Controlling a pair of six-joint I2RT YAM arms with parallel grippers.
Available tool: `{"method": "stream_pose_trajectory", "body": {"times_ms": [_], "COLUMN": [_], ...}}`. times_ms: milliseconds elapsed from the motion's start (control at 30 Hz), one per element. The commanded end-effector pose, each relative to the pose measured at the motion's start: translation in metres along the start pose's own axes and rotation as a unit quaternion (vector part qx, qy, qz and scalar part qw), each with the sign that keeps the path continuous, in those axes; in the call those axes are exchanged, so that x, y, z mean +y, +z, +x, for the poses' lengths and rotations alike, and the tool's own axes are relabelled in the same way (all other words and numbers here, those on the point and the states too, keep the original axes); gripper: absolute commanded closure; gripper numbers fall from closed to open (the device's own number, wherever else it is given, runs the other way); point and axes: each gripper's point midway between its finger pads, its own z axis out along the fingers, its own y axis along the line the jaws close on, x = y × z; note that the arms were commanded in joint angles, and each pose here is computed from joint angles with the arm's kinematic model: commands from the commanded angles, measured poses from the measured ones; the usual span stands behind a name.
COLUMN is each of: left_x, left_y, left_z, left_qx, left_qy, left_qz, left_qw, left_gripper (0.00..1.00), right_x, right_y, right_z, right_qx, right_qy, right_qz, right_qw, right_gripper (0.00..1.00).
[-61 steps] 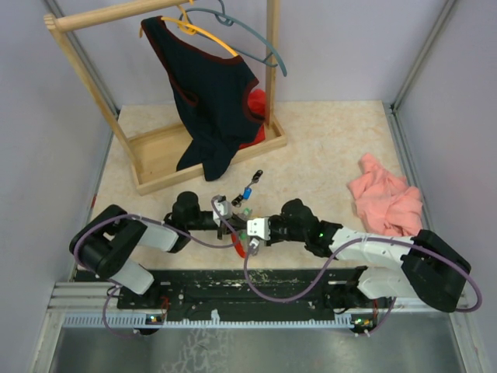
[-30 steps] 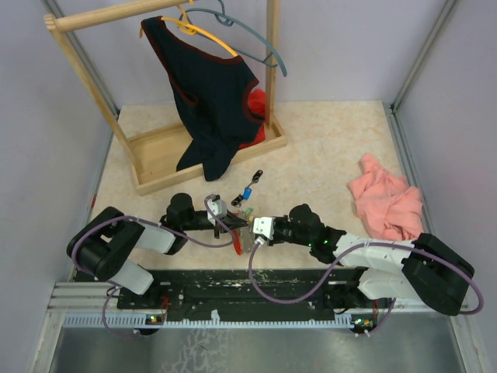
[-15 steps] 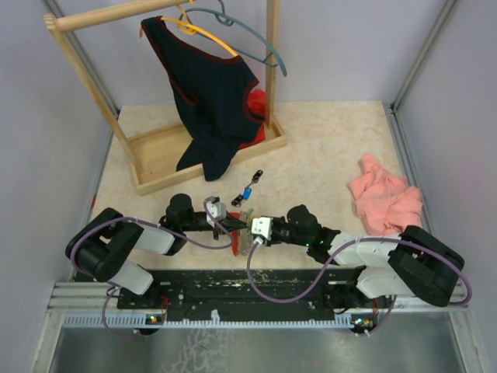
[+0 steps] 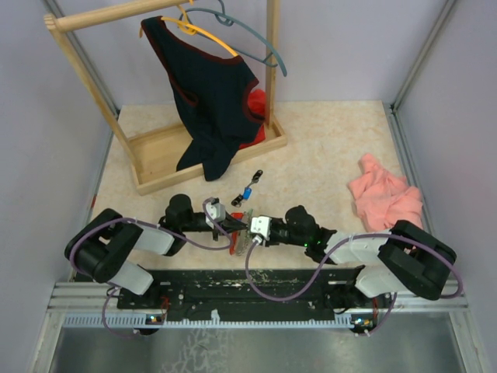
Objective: Put the keys on the keyring
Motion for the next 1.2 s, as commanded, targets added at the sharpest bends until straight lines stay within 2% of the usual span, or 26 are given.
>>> {"method": "stream_pose_trajectory", "body": {"times_ms": [0, 133, 333, 633, 933, 1167], "left_x": [0.0, 0.005, 0.009, 0.009, 0.01, 0.009], "left_y": [-0.001, -0.003, -0.007, -0.009, -0.009, -0.008], "left_z": [-0.01, -0.01, -0.018, -0.018, -0.019, -0.019], "left_qx": [-0.015, -0.014, -0.022, -0.025, -0.028, -0.03], "left_qy": [0.024, 0.027, 0.043, 0.043, 0.04, 0.036], "left_qz": [0.003, -0.018, -0.036, -0.04, -0.043, -0.04], "left_qw": [1.0, 0.999, 0.998, 0.998, 0.998, 0.998], "left_gripper": [0.99, 0.99, 1.0, 0.99, 0.99, 0.99], "right_x": [-0.007, 0.0, 0.0, -0.002, -0.004, -0.006], "right_y": [0.002, 0.003, -0.006, 0.003, 0.01, 0.014], "right_z": [-0.029, -0.027, -0.012, -0.022, -0.028, -0.031], "right_qx": [-0.059, -0.053, -0.023, -0.063, -0.073, -0.079], "right_qy": [0.002, 0.013, 0.066, 0.12, 0.125, 0.124], "right_qz": [0.012, -0.008, 0.016, 0.028, 0.021, 0.019], "right_qw": [0.998, 0.998, 0.997, 0.99, 0.989, 0.989], "right_gripper": [0.62, 0.61, 0.58, 0.57, 0.66, 0.69]}}
